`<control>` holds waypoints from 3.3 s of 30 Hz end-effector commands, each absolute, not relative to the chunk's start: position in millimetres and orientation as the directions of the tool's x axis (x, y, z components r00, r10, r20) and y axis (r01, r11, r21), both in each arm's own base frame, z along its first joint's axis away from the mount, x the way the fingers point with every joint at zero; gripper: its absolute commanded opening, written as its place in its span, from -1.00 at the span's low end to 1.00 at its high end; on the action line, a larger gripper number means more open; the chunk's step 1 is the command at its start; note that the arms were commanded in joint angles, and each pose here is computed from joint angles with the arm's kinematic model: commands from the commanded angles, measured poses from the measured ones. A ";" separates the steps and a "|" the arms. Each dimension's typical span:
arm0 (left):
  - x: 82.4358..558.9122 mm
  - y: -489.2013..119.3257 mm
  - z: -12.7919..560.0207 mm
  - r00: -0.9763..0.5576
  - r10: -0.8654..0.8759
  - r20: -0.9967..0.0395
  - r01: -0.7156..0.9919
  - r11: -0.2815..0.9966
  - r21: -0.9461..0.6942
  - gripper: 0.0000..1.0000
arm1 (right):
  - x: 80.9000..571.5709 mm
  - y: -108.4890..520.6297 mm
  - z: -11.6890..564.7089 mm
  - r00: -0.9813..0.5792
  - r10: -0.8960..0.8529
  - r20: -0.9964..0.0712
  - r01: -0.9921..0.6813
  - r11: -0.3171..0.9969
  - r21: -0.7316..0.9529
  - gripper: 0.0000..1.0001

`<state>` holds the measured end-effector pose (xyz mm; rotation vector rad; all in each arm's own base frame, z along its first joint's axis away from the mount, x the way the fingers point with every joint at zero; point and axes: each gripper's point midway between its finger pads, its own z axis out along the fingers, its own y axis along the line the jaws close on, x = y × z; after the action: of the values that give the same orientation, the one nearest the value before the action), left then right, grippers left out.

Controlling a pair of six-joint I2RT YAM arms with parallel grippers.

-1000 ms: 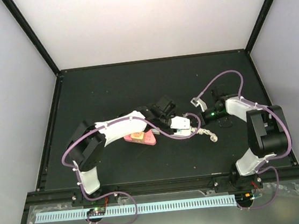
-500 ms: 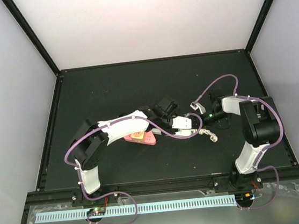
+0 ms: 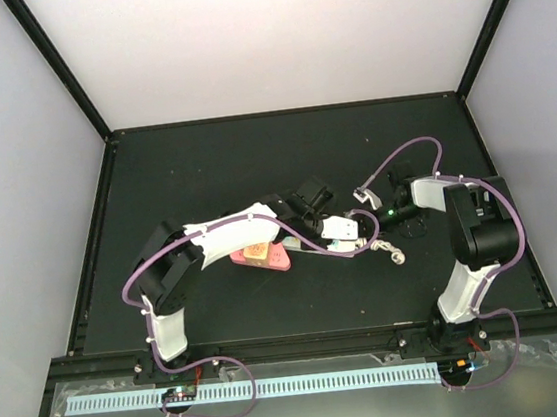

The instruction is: Pull the plug off the socket

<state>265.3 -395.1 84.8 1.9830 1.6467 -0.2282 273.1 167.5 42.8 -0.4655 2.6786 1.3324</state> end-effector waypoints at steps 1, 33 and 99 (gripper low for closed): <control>263.5 -410.0 109.5 0.255 0.823 -0.507 0.948 -0.109 0.299 -0.88 | 277.9 157.9 24.8 -0.954 -0.223 -0.201 -0.299 0.642 0.706 -0.88; 261.1 -402.8 150.5 0.262 0.810 -0.525 0.947 -0.110 0.302 -0.97 | 280.4 153.3 11.2 -0.958 -0.233 -0.165 -0.283 0.692 0.664 -0.88; 184.1 -334.3 294.8 -0.006 0.641 -0.768 1.000 -0.013 -0.019 -0.74 | 185.9 239.0 283.5 -0.210 -0.321 -0.923 -0.975 0.137 0.174 -0.77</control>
<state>186.7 -340.9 285.5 1.7129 1.7349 -0.8449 182.1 238.2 277.5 -1.3157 1.6164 1.0632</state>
